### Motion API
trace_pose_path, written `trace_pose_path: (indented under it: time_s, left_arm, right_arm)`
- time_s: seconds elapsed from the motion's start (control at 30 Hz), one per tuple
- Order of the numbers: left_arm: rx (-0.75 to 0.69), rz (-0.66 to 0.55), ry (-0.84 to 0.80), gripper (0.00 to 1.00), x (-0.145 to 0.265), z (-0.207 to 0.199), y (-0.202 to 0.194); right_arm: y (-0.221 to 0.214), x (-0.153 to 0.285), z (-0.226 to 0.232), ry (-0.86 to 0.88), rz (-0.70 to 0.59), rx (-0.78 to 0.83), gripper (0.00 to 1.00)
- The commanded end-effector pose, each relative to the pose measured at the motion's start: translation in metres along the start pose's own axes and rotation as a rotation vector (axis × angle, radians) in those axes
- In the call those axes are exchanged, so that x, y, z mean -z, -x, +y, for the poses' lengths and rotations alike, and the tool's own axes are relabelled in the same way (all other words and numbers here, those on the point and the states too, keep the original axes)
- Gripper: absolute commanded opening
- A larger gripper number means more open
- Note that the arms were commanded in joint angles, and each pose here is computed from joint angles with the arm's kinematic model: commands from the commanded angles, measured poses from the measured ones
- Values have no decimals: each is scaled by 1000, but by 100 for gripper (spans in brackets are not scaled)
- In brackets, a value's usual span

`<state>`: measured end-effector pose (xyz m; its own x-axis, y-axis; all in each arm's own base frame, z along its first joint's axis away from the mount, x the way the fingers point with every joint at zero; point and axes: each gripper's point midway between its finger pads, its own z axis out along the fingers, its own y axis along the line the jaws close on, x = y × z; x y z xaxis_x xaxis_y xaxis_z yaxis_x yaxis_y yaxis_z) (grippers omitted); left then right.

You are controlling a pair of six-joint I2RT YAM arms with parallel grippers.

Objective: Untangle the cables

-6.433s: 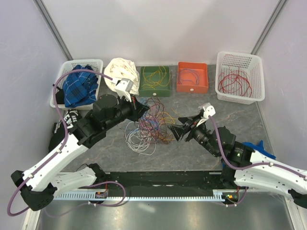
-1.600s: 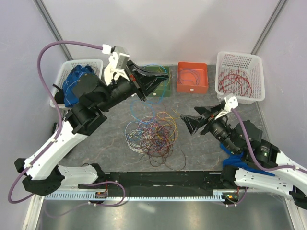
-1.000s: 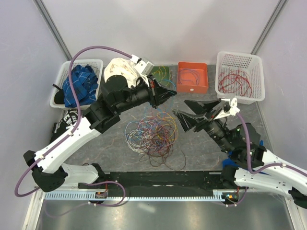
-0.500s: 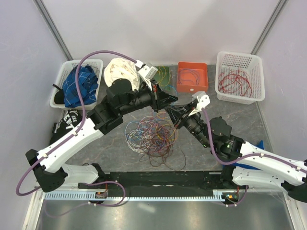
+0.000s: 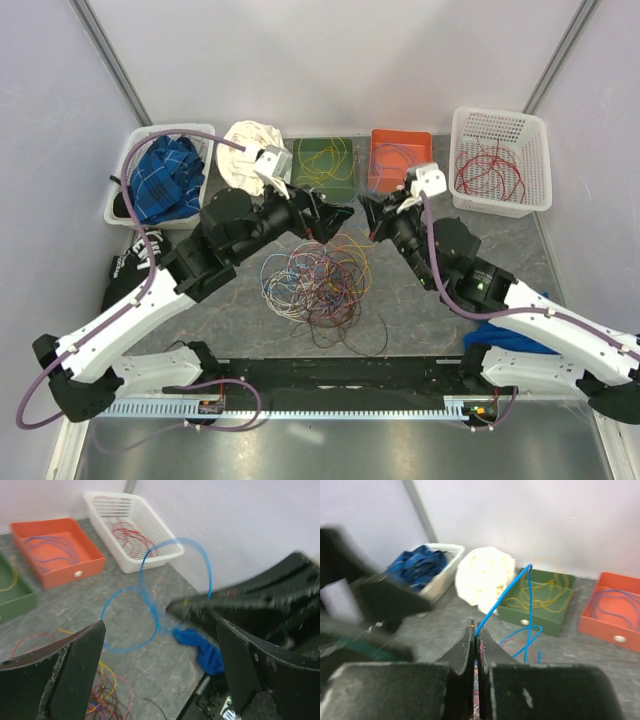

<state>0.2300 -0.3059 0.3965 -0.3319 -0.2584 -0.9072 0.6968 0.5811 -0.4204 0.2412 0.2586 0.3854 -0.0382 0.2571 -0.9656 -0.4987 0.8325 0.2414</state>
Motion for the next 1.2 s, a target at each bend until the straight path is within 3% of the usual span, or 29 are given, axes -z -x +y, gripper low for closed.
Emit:
trace_pose_path:
  time_s: [0.0, 0.13, 0.4, 0.73, 0.9, 1.17]
  left_arm:
    - [13, -42, 188, 100, 24, 37, -4]
    - [60, -61, 309, 100, 51, 62, -15]
    - [201, -80, 337, 100, 96, 81, -57]
    - [286, 40, 380, 100, 117, 102, -126]
    - [287, 59, 399, 100, 118, 109, -139]
    - [262, 105, 443, 100, 108, 118, -152]
  right_arm:
    - [31, -17, -31, -119, -17, -20, 0]
    - [41, -44, -61, -208, -7, -27, 0]
    - [69, -108, -137, -384, -36, -73, 0]
    - [5, -199, -235, -537, 151, -65, 0]
    - [10, -221, -265, -580, 149, -55, 0]
    - [-31, -244, -306, -617, 221, -65, 0]
